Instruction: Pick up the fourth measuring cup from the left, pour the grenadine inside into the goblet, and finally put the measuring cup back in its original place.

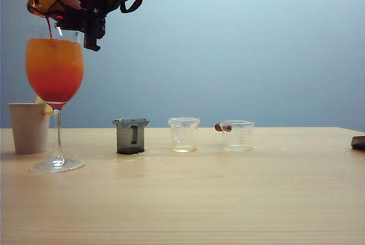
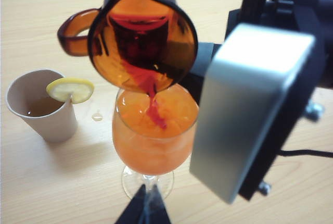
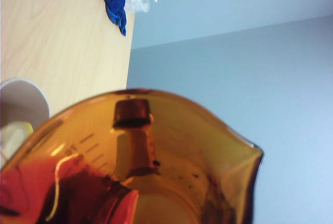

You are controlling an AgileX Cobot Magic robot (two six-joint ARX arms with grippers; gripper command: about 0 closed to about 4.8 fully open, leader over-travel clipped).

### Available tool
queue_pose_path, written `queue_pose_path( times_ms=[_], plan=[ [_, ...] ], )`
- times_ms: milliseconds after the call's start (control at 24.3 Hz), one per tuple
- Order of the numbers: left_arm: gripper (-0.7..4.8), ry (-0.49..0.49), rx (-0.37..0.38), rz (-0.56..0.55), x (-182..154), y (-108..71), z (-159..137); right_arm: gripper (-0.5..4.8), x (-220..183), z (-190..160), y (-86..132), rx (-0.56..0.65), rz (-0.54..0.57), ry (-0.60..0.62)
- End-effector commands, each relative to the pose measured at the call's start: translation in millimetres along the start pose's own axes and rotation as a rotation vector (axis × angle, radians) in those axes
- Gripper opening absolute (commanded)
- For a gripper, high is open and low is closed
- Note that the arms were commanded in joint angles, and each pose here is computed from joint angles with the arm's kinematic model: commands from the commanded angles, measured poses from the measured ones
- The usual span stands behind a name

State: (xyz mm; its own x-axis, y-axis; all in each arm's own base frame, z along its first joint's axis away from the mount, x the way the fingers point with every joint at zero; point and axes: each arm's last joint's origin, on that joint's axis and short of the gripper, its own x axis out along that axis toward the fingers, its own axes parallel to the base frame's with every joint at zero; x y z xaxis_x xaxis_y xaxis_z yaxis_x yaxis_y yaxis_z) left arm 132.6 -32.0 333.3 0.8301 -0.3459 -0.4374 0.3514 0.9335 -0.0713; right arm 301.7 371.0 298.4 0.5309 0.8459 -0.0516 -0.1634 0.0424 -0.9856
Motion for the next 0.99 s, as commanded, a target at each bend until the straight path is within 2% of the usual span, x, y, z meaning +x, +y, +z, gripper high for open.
queue_pose_path(
  times_ms=[41, 411, 986],
  plan=[
    [-0.05, -0.007, 0.002, -0.002, -1.5, -0.4, 0.9, 0.54, -2.2, 6.5, -10.2, -0.008, -0.047, 0.008],
    [-0.05, -0.021, 0.005, -0.002, -5.7, -1.1, 0.6, 0.54, -7.2, 8.1, -18.1, -0.009, -0.054, 0.007],
    [-0.05, -0.022, 0.005, -0.002, -6.1, -1.2, 0.5, 0.54, -7.6, 7.6, -17.1, -0.065, -0.036, 0.009]
  ],
)
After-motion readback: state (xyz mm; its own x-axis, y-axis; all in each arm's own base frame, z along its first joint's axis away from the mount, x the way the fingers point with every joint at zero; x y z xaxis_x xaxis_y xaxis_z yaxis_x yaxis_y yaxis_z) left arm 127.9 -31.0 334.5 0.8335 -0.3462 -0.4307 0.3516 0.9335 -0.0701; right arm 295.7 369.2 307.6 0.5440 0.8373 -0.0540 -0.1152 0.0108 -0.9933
